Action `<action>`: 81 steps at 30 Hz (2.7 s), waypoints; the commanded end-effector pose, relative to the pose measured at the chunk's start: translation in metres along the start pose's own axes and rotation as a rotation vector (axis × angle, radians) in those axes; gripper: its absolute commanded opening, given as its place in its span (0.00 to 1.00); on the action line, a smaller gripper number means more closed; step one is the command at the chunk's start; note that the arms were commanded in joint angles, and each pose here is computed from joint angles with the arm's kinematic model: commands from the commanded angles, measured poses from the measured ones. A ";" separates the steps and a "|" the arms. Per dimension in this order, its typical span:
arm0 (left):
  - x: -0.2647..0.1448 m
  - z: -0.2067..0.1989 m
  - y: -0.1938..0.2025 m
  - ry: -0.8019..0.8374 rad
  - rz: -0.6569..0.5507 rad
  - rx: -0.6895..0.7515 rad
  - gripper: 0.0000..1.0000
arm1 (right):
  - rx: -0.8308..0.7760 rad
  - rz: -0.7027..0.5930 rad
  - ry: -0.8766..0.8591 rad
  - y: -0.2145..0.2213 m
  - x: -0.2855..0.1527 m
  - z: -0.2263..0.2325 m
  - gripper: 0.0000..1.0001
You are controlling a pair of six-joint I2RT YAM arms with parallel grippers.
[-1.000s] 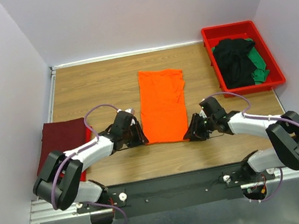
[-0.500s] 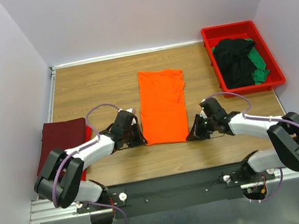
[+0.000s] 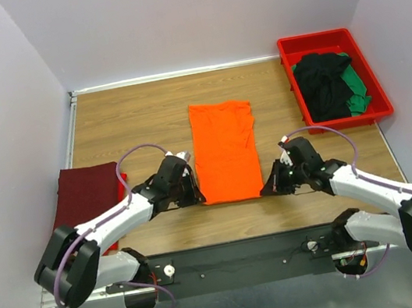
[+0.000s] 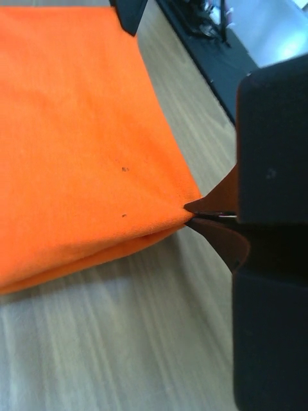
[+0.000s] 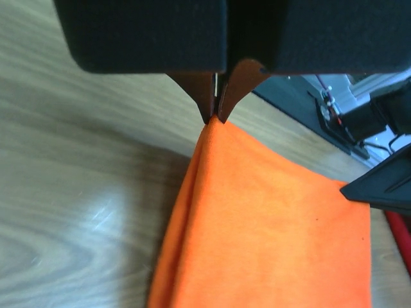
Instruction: Fold and stack the t-shirts
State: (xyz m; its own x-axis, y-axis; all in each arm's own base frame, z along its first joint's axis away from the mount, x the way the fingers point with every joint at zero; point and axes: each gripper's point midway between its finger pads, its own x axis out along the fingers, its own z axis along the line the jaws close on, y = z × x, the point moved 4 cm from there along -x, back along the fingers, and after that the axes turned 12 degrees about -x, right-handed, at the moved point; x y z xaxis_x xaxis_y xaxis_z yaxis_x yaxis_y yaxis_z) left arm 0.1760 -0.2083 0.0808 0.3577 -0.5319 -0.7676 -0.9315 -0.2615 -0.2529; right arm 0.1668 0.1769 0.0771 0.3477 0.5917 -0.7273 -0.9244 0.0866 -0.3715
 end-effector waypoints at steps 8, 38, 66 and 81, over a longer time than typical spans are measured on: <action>-0.027 -0.003 0.035 0.035 -0.006 -0.036 0.00 | -0.023 0.008 0.000 0.032 -0.026 0.001 0.00; -0.079 -0.085 -0.098 0.204 -0.310 0.040 0.00 | -0.201 -0.359 0.262 -0.129 -0.060 0.057 0.00; -0.015 -0.105 -0.217 0.219 -0.362 0.016 0.00 | -0.183 -0.436 0.358 -0.255 -0.007 0.031 0.00; 0.043 -0.078 -0.290 0.177 -0.395 -0.113 0.00 | -0.247 -0.354 0.271 -0.341 0.093 0.003 0.00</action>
State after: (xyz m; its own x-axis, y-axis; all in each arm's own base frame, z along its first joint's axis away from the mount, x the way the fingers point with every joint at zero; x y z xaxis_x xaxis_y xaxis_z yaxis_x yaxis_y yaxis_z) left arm 0.4465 -0.2212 0.1653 0.6759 -0.5031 -0.5386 -0.7342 -0.5235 -0.4324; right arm 0.4940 0.1896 0.1589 0.7236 0.2572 -0.6405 -0.6776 0.0881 -0.7301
